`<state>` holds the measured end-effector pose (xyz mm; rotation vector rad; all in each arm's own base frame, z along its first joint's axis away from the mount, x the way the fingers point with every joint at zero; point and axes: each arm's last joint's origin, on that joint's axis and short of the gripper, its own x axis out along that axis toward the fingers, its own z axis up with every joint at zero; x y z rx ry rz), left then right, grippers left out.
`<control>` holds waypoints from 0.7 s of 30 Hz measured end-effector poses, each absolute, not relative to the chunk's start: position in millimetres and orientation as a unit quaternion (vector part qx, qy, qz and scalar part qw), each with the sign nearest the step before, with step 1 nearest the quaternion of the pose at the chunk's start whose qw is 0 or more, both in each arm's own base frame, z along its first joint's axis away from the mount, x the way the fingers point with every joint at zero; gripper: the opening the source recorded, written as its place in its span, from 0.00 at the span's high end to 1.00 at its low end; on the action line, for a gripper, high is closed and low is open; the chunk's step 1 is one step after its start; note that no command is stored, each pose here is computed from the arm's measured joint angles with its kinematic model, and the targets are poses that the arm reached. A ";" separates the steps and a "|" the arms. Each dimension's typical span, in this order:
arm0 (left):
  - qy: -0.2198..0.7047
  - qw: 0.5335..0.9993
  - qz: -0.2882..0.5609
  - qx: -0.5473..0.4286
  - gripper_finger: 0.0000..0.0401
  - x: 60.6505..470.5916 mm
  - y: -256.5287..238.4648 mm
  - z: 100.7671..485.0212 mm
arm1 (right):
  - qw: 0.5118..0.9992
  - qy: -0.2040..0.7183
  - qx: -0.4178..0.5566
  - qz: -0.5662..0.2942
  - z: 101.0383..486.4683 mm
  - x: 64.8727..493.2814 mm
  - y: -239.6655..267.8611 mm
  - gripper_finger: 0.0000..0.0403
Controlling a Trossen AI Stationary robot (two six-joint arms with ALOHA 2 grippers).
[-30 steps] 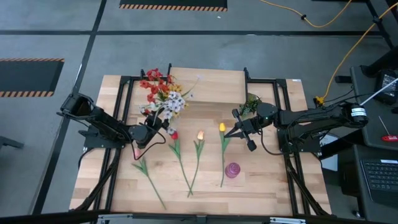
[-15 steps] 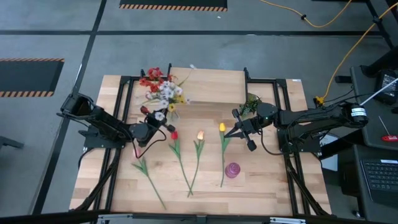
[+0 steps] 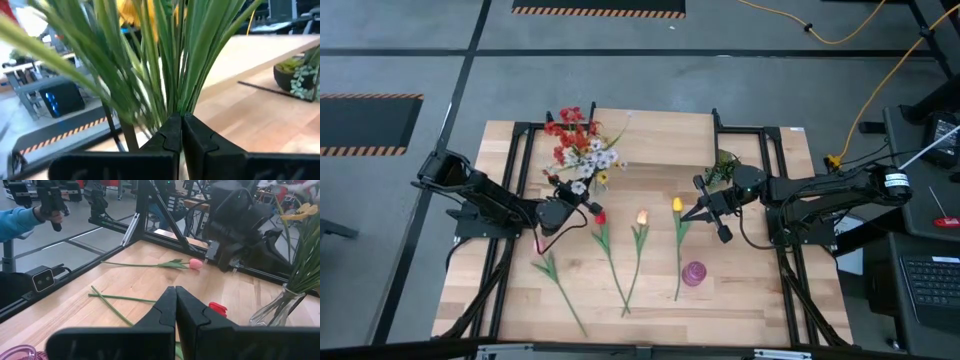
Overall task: Pick and place flowers into a vace then onto a shelf
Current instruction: Put the white flowers into the transparent vase
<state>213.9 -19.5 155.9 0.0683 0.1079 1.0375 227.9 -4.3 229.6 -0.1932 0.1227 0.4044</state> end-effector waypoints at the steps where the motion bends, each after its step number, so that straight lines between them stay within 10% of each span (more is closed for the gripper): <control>1: 0.054 0.866 0.496 0.028 0.99 213.5 -19.4 153.8 | 0.973 0.061 -0.096 0.200 229.6 227.9 -4.3 0.99; 21: 0.076 0.872 0.474 0.099 0.74 212.1 -33.3 159.6 | 0.973 0.061 -0.096 0.200 229.5 227.8 -4.3 0.99</control>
